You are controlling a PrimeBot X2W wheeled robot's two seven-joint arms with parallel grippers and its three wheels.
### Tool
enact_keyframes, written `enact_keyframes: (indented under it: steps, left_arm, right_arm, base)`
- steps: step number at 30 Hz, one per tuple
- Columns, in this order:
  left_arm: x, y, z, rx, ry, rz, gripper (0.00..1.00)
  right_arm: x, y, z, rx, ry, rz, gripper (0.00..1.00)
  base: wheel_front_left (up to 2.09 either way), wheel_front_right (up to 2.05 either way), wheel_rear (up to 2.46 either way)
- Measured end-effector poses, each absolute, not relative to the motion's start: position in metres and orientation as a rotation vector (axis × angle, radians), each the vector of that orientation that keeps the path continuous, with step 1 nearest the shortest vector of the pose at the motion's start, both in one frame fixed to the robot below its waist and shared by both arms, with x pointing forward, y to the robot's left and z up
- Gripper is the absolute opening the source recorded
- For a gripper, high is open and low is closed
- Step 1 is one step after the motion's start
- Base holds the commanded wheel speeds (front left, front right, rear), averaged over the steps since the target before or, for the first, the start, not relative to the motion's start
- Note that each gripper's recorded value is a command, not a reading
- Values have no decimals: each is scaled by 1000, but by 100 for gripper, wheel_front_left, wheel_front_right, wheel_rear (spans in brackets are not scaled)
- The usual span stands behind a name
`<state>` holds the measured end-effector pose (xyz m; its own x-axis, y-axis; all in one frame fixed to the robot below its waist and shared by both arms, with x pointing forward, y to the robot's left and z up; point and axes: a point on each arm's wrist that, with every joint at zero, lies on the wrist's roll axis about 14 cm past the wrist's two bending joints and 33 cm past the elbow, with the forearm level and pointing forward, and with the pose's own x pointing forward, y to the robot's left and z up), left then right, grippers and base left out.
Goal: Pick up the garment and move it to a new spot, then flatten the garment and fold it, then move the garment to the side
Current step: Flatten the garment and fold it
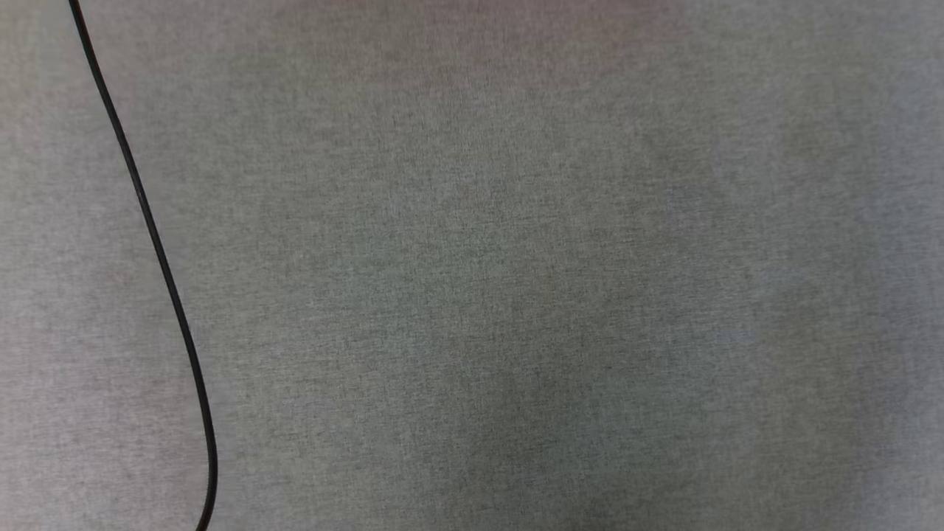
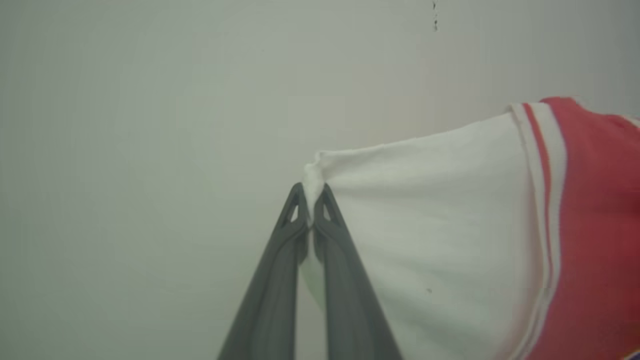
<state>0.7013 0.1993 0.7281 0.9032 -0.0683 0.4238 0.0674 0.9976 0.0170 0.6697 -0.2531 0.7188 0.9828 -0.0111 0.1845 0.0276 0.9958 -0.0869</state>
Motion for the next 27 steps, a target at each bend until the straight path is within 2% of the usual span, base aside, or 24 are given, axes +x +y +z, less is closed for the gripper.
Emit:
enact_keyframes:
  steps: [8,13,19,27]
  left_arm:
    - [727,209,644,-46,-282,-47,0]
    - [721,214,588,-87,-171,-42,0]
    - [687,212,526,-131,-32,-43,0]
    - [616,221,474,-229,65,-7,0]
  right_arm:
    - [699,-223,648,-47,-76,44,0]
    - [698,-205,605,-9,-5,87,0]
    - [666,-202,545,92,91,97,0]
    - [587,-207,466,178,250,88,0]
  base:
    - [0,0,0]
    - [0,0,0]
    - [0,0,0]
    - [0,0,0]
